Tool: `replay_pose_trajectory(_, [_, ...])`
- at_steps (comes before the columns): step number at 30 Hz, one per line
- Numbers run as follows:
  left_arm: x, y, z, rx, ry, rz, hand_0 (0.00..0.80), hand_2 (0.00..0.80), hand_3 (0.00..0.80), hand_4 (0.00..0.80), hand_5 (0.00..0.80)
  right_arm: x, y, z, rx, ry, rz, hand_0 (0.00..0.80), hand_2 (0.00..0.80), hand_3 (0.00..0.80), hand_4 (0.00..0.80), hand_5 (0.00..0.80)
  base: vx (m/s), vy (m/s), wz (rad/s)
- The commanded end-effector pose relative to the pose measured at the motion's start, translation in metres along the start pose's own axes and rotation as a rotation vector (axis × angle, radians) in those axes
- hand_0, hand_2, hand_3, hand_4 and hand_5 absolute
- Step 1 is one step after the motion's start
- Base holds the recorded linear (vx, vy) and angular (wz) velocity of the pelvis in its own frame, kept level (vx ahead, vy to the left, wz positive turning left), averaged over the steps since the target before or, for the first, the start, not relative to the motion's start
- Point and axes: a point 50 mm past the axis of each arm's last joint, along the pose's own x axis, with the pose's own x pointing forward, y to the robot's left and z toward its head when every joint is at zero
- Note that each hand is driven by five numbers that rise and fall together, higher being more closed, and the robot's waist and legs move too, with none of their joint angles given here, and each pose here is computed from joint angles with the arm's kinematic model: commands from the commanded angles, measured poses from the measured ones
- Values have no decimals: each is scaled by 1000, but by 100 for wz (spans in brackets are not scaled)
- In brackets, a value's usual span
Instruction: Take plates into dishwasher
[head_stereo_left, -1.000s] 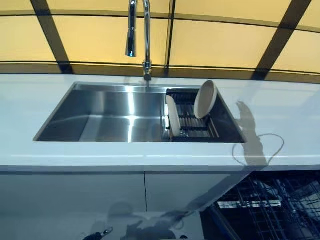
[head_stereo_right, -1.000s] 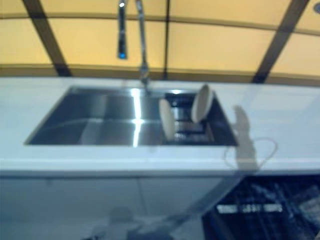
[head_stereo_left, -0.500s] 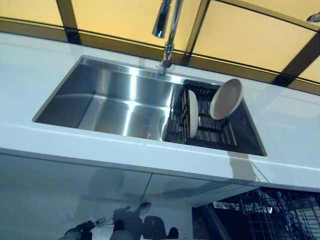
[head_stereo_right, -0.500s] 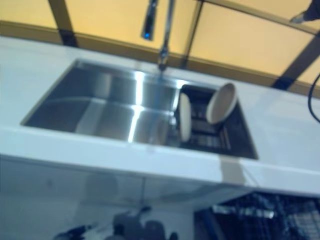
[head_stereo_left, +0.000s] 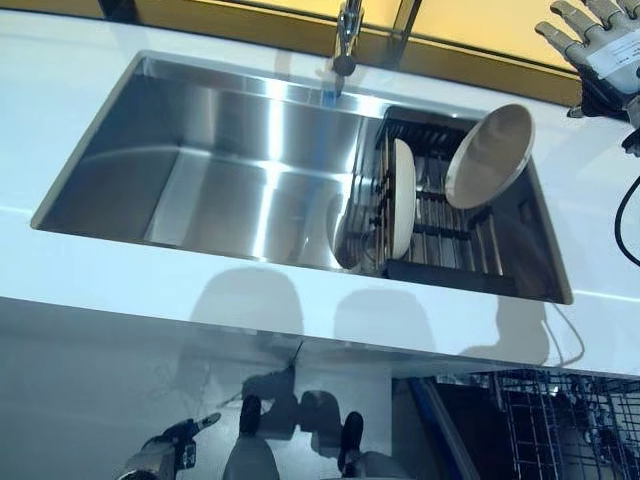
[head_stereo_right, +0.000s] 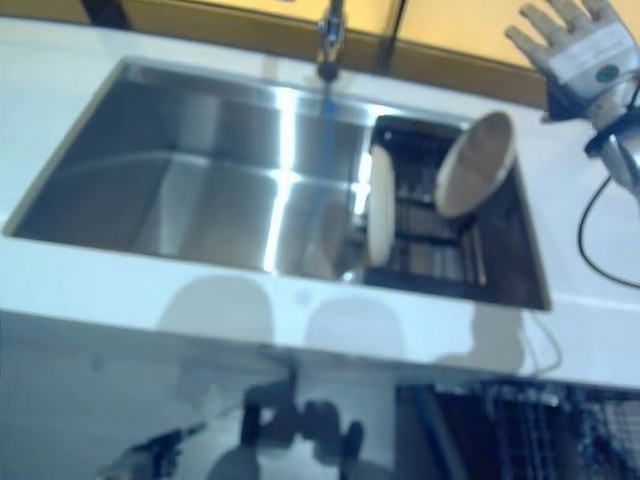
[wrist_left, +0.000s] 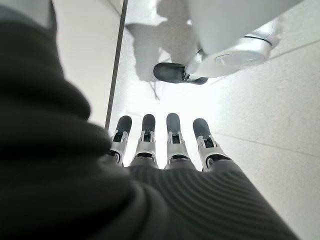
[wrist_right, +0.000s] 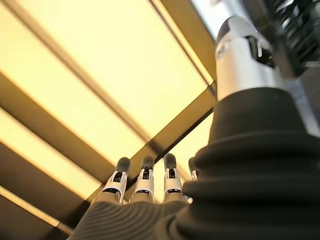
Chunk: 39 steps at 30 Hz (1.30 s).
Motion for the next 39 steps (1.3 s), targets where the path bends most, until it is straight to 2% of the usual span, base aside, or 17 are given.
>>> replay_pose_trajectory(1, [1,-4,-3,6,18,-20,0,0,0,0,0,12,-35,-24,-150,72,-116,0,0,0,0,0,0,0,0])
replay_pose_trajectory(16, [0,-5,-11,-22,13,-43,0,0,0,0,0,7,-25,-13,-302,-42,-40,0,0,0,0,0,-3,1,-2])
replay_pose_trajectory(39, [0,-12,-14,-54,6,-81,0,0,0,0,0,10,-27,-8,-296,-62,-57,0,0,0,0,0,1,1,0])
